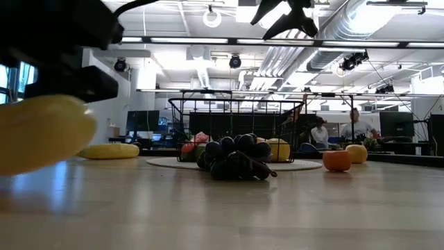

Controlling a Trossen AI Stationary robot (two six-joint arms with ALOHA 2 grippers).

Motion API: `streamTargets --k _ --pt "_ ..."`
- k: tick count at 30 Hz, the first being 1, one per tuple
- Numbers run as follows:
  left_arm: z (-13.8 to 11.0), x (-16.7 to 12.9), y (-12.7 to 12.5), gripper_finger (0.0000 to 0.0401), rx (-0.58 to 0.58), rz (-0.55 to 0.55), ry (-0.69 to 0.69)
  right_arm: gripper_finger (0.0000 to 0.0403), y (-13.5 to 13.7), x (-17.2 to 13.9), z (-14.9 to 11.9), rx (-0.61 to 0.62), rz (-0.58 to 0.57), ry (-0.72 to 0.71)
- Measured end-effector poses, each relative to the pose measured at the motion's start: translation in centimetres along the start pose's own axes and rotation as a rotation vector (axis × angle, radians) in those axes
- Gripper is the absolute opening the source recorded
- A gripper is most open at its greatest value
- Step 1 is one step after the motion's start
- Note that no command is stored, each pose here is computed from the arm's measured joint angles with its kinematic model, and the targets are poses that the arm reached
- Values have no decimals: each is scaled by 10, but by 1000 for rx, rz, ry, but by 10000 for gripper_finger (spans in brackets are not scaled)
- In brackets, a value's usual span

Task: Build produce basket
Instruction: Put the yellow mango into the wire basket

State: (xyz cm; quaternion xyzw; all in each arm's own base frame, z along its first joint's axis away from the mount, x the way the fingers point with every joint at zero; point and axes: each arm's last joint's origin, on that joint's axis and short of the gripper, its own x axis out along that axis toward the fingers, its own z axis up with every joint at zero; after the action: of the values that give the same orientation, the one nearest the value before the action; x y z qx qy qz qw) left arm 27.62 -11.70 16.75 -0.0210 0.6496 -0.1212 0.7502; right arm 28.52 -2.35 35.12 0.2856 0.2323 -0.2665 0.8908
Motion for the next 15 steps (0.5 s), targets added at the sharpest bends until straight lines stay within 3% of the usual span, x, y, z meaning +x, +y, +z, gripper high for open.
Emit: streamTargets --k 6,15 --pt "7 -17 16 165 -69 0 -95 199 0 -14 7 11 38 -54" --pt "15 -49 54 161 -187 62 -272 199 -4 -28 13 -22 5 -133"
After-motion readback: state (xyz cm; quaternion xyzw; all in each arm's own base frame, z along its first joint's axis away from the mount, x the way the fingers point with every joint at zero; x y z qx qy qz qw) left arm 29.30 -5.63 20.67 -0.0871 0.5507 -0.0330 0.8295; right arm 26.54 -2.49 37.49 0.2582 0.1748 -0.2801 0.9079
